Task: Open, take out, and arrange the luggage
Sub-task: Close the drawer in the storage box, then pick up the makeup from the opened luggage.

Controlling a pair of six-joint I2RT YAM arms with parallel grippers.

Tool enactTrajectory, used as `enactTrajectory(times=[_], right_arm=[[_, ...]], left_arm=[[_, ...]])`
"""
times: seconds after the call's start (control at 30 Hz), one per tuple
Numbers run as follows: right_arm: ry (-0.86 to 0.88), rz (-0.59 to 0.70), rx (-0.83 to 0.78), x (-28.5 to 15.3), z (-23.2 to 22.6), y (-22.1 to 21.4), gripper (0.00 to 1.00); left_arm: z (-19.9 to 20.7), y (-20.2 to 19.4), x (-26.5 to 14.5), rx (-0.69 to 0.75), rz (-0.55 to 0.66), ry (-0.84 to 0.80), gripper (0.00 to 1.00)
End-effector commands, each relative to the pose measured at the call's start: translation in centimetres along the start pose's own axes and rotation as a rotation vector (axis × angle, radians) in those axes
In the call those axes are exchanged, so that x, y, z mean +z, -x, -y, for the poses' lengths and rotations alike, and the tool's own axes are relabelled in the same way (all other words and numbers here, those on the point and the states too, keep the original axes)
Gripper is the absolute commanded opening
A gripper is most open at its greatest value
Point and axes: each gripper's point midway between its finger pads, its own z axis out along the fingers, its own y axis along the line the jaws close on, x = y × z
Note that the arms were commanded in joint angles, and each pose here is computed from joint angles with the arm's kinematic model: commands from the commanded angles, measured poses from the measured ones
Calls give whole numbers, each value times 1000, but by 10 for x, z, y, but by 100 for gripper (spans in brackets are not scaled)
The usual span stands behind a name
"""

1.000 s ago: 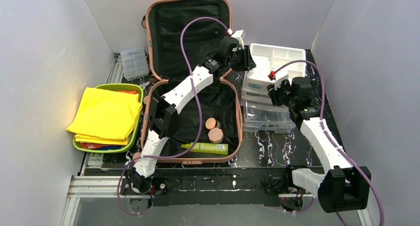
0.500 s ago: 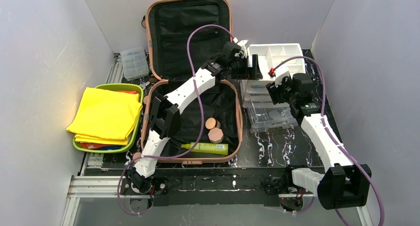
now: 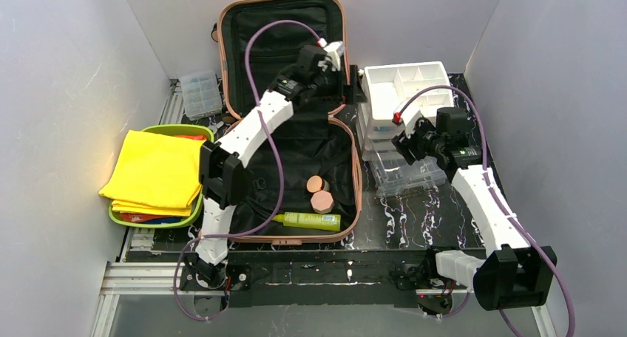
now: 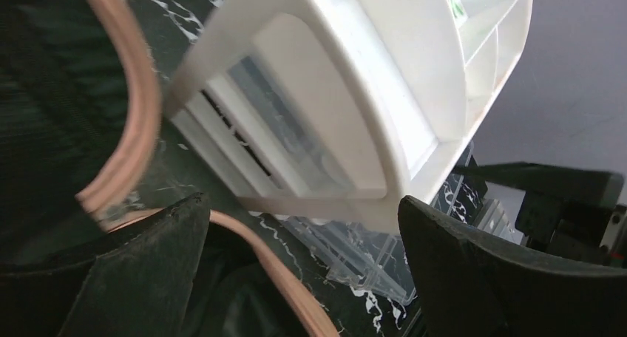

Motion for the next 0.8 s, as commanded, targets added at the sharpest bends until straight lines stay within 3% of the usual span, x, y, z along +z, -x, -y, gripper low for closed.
enactTrajectory(times=[0.0,0.1,0.33,0.63,0.77], right_arm=[[281,46,-209,-36,-51,9,69],[433,43,-328,-60,-77,4,72],[529,-36,-405,-81,-91,-16,73],[358,-29,-404,-45,-76,-40,74],[281,-3,-375,-26,-62,-37,73]], left_arm=[[-1,36,-58,49,73,3,98],[-3,31,-74,54,52,-1,98],[-28,3,-112,98,1,44,98],[-62,-68,-157,183,-45,94,98],[-71,-79,-164,183,-45,103,98]])
